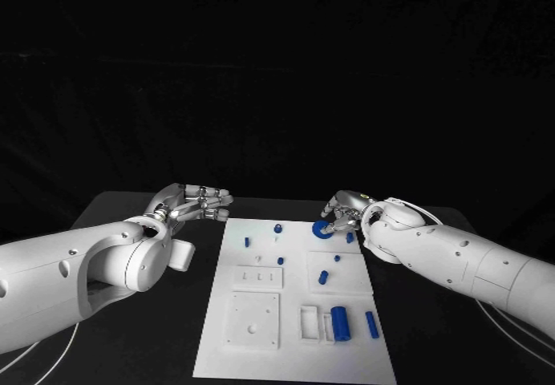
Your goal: Assemble the parts on the task board
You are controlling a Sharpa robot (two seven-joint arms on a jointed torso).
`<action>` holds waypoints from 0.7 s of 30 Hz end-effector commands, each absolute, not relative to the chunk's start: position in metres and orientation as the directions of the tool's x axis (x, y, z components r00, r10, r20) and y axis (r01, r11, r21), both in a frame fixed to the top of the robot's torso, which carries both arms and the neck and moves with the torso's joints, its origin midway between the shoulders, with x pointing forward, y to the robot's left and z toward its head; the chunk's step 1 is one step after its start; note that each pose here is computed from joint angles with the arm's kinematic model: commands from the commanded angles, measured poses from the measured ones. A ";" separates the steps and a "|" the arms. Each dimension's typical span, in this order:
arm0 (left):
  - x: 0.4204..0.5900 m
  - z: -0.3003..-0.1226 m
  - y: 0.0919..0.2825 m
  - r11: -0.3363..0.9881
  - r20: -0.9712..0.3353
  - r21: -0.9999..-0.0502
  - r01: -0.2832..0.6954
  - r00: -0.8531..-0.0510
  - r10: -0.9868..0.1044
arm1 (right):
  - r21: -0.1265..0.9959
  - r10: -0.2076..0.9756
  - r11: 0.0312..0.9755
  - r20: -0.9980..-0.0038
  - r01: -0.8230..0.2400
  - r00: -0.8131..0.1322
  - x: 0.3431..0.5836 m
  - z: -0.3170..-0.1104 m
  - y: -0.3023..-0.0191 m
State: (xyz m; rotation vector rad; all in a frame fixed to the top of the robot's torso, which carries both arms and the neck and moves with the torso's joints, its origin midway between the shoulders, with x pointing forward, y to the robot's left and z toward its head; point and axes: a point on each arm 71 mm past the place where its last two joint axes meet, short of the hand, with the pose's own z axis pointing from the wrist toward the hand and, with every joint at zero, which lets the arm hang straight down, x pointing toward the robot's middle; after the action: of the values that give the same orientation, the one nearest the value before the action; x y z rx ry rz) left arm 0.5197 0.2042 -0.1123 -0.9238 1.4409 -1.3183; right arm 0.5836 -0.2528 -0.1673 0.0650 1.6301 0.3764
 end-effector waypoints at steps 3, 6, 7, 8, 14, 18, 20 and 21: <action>0.519 -0.111 0.201 0.132 -0.148 -0.988 0.074 -0.291 -0.945 | 0.274 0.252 0.945 -0.958 -0.180 -0.135 0.585 -0.173 -0.253; 0.519 -0.111 0.201 0.132 -0.148 -0.988 0.074 -0.291 -0.945 | 0.267 0.246 0.948 -0.960 -0.175 -0.134 0.585 -0.174 -0.254; 0.519 -0.111 0.201 0.132 -0.148 -0.988 0.074 -0.291 -0.945 | 0.266 0.244 0.948 -0.960 -0.174 -0.134 0.585 -0.174 -0.255; 0.519 -0.111 0.201 0.133 -0.148 -0.988 0.074 -0.291 -0.945 | 0.264 0.243 0.949 -0.961 -0.172 -0.134 0.586 -0.175 -0.255; 0.519 -0.111 0.201 0.133 -0.149 -0.988 0.073 -0.291 -0.945 | 0.261 0.239 0.951 -0.961 -0.169 -0.140 0.586 -0.176 -0.257; 0.519 -0.111 0.201 0.134 -0.148 -0.989 0.069 -0.293 -0.945 | 0.262 0.238 0.950 -0.960 -0.171 -0.149 0.587 -0.178 -0.256; 0.519 -0.111 0.201 0.134 -0.148 -0.989 0.069 -0.293 -0.944 | 0.263 0.237 0.949 -0.959 -0.172 -0.154 0.587 -0.179 -0.254; 0.519 -0.111 0.201 0.134 -0.148 -0.989 0.069 -0.294 -0.944 | 0.263 0.237 0.949 -0.959 -0.173 -0.156 0.587 -0.180 -0.254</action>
State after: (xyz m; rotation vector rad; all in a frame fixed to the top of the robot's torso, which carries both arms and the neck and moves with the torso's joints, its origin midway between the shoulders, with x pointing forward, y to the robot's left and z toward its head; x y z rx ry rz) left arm 0.5196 0.2038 -0.1124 -0.9228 1.4441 -1.3190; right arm 0.5871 -0.2558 -0.1773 0.0717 1.6680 0.3529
